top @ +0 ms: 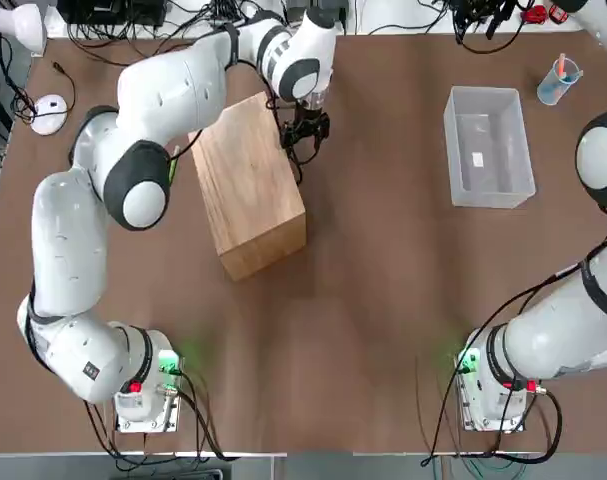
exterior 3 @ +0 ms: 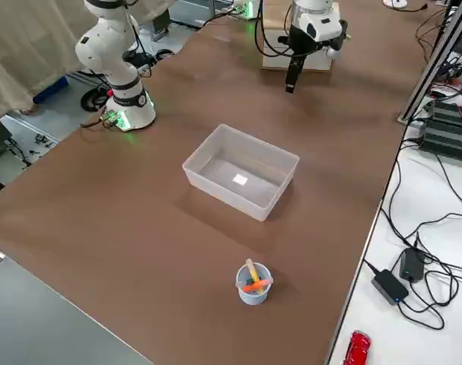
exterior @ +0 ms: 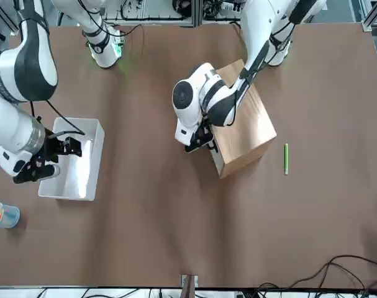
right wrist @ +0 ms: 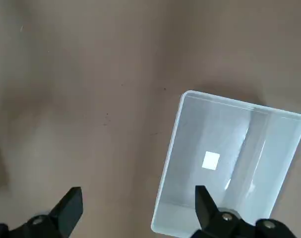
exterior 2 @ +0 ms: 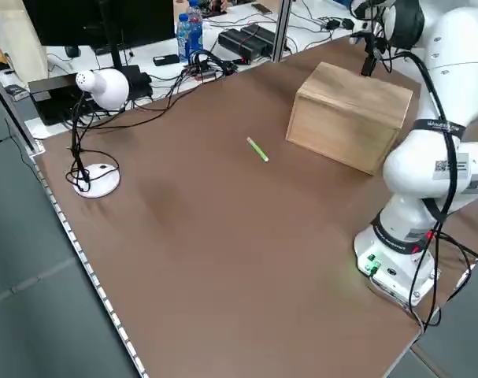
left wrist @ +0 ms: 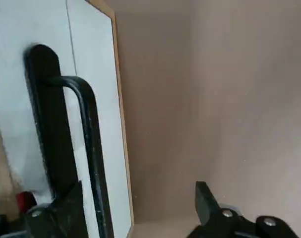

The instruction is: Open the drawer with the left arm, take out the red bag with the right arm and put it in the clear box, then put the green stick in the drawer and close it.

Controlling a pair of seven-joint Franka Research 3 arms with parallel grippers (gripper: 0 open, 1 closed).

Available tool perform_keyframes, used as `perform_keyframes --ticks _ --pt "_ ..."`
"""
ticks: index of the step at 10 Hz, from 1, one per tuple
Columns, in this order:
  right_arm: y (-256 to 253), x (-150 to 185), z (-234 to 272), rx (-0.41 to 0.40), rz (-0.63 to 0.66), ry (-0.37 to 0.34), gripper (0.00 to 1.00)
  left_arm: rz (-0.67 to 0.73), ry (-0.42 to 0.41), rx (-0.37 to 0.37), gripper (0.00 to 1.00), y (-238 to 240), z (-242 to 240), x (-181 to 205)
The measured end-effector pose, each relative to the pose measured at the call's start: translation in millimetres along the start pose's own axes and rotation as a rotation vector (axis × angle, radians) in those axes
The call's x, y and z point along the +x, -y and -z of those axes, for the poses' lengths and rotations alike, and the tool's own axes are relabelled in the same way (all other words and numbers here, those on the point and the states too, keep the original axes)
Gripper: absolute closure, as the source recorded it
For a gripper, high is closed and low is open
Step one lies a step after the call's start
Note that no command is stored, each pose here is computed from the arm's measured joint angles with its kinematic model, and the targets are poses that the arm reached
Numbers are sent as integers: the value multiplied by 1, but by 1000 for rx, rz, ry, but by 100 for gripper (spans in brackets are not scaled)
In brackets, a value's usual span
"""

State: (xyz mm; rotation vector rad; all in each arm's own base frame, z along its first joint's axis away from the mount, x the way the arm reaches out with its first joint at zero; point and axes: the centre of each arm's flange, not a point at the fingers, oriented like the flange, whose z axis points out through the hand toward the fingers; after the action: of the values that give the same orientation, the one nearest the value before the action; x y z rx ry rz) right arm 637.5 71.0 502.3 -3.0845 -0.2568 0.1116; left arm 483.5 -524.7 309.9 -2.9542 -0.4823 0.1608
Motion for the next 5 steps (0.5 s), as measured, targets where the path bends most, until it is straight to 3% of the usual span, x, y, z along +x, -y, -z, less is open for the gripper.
perform_keyframes --ticks 2,5 --pt "0 0 0 0 0 0 0 -6 14 -1 1 -8 -28 0" --pt "0 0 0 0 0 1 0 -16 0 -29 1 -14 -23 -4"
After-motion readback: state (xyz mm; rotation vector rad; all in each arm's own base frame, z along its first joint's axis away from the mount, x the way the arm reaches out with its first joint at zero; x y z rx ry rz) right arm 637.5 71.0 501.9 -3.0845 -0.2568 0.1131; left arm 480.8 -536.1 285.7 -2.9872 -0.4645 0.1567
